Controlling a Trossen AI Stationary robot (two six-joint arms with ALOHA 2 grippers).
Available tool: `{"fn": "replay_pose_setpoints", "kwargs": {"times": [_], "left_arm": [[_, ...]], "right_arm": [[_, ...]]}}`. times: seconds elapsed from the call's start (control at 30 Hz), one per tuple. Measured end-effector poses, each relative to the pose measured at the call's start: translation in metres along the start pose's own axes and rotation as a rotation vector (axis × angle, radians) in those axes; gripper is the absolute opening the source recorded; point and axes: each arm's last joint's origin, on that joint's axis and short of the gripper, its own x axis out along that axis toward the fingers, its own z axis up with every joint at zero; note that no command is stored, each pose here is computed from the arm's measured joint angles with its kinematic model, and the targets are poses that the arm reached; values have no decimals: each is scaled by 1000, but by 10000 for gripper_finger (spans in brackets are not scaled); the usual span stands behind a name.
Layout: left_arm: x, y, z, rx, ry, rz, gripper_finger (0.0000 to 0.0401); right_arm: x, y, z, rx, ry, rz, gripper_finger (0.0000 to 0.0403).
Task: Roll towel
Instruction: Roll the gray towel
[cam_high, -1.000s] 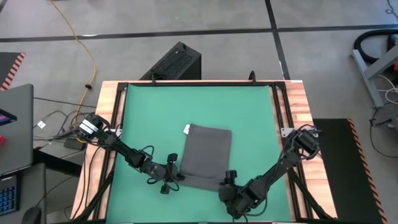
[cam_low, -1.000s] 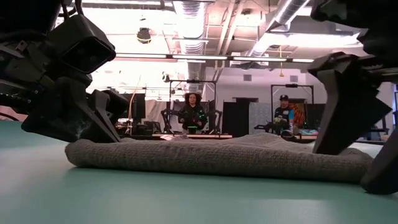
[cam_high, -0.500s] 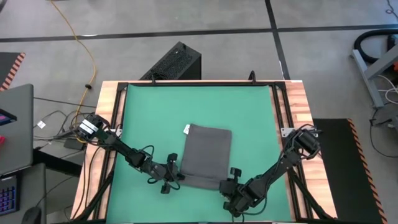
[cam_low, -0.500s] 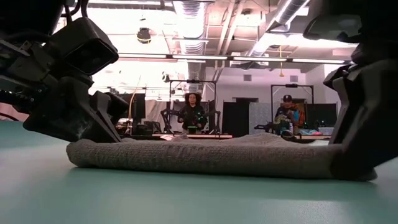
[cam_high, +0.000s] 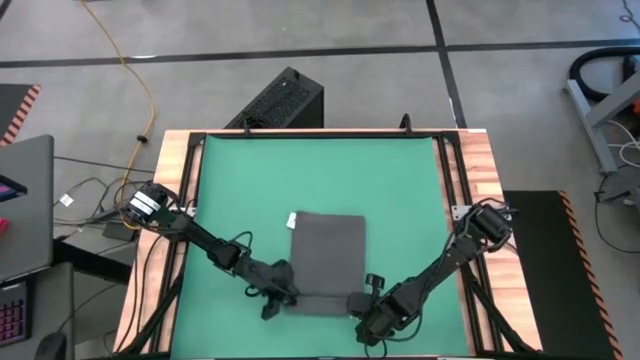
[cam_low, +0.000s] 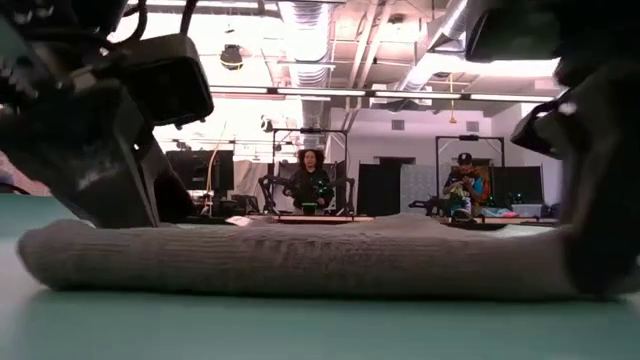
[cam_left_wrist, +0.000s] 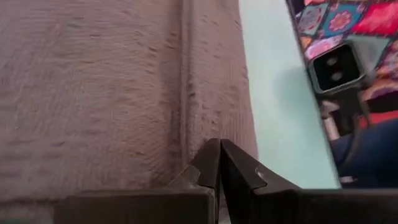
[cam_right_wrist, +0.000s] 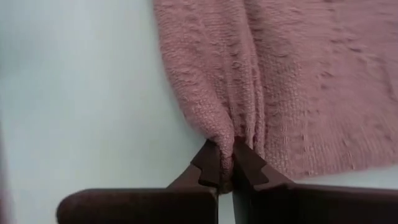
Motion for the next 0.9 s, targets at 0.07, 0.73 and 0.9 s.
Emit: {"fn": "replay_pose_setpoints", "kwargs": {"times": [0.07,0.73,0.9], "left_arm": [[2,-1,3,-39,18,-2,0],[-10,-15,12,-7,-30,11,0],[-37,-41,25,335,-201,140,0]], "right_arm": [[-6,3,3,10,11,41,26],[-28,-18,34,112,147,204,26],[-28,-18,35,97,142,202,26]]}}
